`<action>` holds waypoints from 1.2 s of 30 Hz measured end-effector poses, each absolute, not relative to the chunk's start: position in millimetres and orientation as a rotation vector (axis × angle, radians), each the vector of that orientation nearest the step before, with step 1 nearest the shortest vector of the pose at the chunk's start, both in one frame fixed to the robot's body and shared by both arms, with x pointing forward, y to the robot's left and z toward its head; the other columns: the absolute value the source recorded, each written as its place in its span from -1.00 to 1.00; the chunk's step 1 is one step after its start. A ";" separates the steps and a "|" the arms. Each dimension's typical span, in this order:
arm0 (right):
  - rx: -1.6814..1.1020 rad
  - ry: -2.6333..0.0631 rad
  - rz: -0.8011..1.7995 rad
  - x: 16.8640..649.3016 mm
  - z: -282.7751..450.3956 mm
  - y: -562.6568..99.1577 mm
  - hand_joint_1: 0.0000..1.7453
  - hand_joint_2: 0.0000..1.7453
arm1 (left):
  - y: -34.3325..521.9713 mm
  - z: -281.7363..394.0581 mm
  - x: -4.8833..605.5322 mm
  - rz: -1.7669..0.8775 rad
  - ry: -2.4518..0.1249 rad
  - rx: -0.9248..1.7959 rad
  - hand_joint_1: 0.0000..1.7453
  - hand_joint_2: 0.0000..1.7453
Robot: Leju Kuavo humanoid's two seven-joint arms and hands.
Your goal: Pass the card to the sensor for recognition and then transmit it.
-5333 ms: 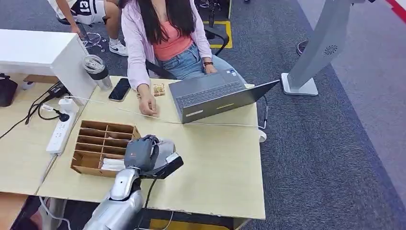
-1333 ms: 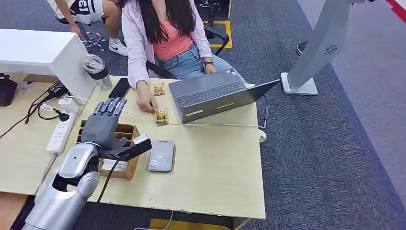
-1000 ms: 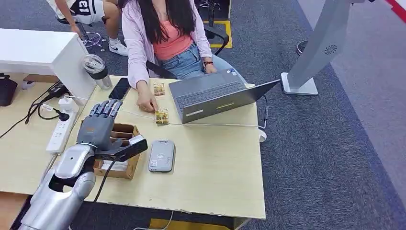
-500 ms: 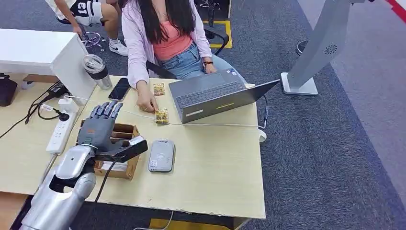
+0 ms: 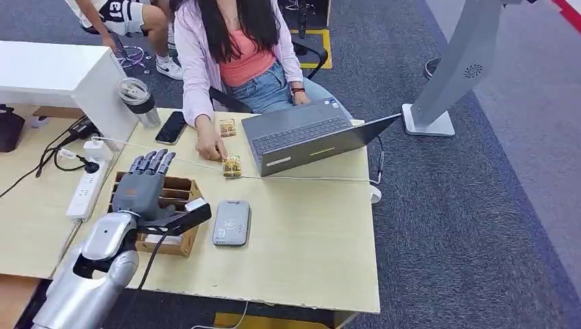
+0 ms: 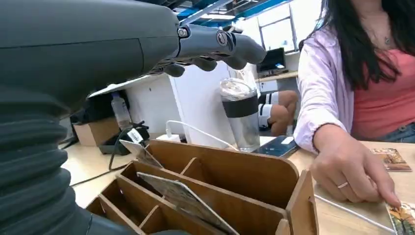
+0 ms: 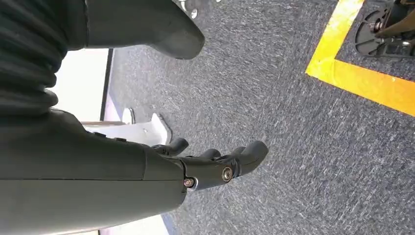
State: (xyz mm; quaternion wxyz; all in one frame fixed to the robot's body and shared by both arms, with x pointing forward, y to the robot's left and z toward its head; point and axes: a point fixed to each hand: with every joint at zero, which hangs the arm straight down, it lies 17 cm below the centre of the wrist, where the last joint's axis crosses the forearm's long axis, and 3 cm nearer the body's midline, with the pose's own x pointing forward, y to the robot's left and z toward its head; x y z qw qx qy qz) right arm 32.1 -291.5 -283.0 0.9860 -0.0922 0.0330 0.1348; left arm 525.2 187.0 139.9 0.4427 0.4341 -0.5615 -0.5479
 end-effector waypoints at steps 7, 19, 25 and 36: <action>-0.185 0.067 0.270 31.8 -283.0 -291.4 -1.00 1.00 | 187.5 135.4 522.9 -1.362 -1.384 1.075 -1.00 1.00; -0.186 0.067 0.281 31.4 -283.0 -291.6 -1.00 1.00 | 187.9 129.4 519.8 -1.367 -1.375 1.067 -1.00 1.00; -0.186 0.067 0.282 31.4 -283.0 -291.6 -1.00 1.00 | 188.0 129.3 519.7 -1.367 -1.375 1.066 -1.00 1.00; -0.184 0.068 0.274 31.2 -283.0 -291.3 -1.00 1.00 | 193.5 128.7 520.3 -1.354 -1.352 1.094 -1.00 1.00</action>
